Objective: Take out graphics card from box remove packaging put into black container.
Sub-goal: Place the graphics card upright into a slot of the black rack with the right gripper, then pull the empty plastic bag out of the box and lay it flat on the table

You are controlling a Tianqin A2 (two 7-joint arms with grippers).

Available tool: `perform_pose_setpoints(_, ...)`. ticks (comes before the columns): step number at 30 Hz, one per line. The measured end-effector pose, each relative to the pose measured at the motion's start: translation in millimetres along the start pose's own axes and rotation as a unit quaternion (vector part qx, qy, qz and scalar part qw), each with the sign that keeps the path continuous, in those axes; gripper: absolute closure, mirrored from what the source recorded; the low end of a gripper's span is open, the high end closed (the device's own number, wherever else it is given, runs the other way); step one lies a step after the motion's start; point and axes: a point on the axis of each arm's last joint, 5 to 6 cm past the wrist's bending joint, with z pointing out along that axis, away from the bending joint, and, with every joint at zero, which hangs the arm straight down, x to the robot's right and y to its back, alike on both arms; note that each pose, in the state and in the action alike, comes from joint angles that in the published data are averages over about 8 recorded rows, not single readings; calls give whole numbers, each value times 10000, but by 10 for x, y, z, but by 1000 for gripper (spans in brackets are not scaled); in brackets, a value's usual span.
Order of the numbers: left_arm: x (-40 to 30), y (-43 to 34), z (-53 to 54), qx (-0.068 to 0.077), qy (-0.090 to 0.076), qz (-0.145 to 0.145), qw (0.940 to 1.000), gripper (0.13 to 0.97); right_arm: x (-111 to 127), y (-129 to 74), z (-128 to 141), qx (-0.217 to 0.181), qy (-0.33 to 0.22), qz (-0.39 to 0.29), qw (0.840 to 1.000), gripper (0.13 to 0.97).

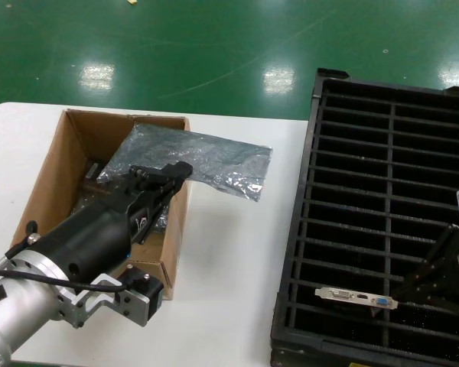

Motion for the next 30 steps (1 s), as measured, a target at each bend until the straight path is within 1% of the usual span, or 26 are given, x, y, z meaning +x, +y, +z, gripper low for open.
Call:
perform_pose_setpoints(4, 0, 0, 0, 0, 0, 0, 10000, 958, -22, -8, -11, -10, 84, -74, 9999, 937)
perform_pose_setpoints(7, 0, 0, 0, 0, 0, 0, 10000, 958, -57, 10, -23, -40, 267, -160, 9995, 954)
perform_pose_setpoints(10, 0, 0, 0, 0, 0, 0, 10000, 958, -115, 69, -25, -96, 589, -275, 9978, 957)
perform_pose_setpoints(13, 0, 0, 0, 0, 0, 0, 10000, 958, -189, 173, -8, -177, 1043, -408, 9936, 950)
perform_pose_setpoints(18, 0, 0, 0, 0, 0, 0, 10000, 958, -303, 424, 53, -448, 1955, -565, 9780, 941)
perform_pose_setpoints(20, 0, 0, 0, 0, 0, 0, 10000, 958, -339, 534, 80, -599, 2297, -595, 9696, 920)
perform_pose_setpoints(22, 0, 0, 0, 0, 0, 0, 10000, 958, -368, 627, 100, -734, 2570, -622, 9616, 899)
perform_pose_setpoints(25, -3, -3, 0, 6, -3, -7, 10000, 958, -398, 716, 117, -871, 2808, -648, 9536, 868)
perform_pose_setpoints(28, -33, -27, 4, 53, -19, -149, 9999, 958, -408, 743, 121, -912, 2878, -655, 9511, 857)
perform_pose_setpoints(30, -77, -55, 14, 103, -36, -413, 9991, 958, -408, 746, 121, -915, 2884, -656, 9509, 857)
